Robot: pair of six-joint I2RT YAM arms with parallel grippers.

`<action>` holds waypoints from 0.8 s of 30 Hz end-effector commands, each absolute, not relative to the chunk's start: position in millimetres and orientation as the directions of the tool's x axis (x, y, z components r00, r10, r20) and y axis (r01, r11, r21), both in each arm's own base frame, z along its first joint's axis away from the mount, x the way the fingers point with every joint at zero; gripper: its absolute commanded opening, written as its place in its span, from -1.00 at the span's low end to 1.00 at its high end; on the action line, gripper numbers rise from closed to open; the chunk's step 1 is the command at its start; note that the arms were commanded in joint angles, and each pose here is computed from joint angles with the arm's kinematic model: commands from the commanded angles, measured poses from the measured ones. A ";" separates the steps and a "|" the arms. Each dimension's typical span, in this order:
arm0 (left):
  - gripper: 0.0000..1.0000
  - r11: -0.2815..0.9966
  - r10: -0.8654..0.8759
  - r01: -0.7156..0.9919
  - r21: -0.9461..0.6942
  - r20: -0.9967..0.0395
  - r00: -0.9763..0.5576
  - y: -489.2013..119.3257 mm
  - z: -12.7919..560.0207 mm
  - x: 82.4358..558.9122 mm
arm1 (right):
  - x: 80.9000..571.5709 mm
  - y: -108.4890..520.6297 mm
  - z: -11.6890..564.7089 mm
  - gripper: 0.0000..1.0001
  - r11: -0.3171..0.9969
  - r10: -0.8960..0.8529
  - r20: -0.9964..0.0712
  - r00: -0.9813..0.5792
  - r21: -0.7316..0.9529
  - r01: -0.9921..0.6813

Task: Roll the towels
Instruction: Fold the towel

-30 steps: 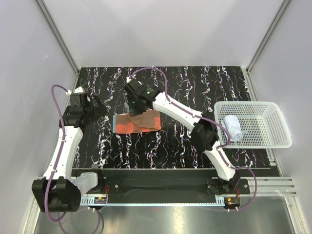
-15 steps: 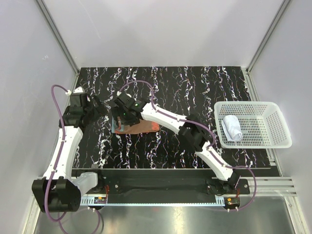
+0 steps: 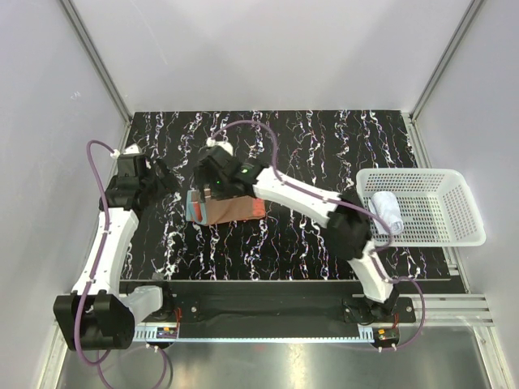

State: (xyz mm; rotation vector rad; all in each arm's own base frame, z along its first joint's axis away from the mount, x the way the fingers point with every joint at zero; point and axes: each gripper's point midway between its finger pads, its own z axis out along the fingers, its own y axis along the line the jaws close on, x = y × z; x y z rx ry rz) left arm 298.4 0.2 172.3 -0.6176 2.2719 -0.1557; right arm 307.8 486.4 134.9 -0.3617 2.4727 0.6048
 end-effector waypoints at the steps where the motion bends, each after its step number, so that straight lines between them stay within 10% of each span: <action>1: 0.94 0.885 -0.463 -0.343 -0.314 -0.655 -0.597 -4.9 169.8 306.6 | 322.2 443.4 218.7 0.99 0.875 0.029 -0.699 -0.715 0.363 -0.320; 10: 0.73 0.901 -0.423 -0.260 -0.347 -0.572 -0.703 -33.0 144.7 310.3 | 316.5 321.5 120.3 0.83 0.913 0.206 -0.513 -0.833 0.407 -0.025; 24: 0.72 0.934 -0.338 -0.237 -0.269 -0.443 -0.830 -55.9 102.2 303.9 | 316.8 344.8 39.2 0.43 0.907 0.150 -0.390 -0.909 0.419 -0.030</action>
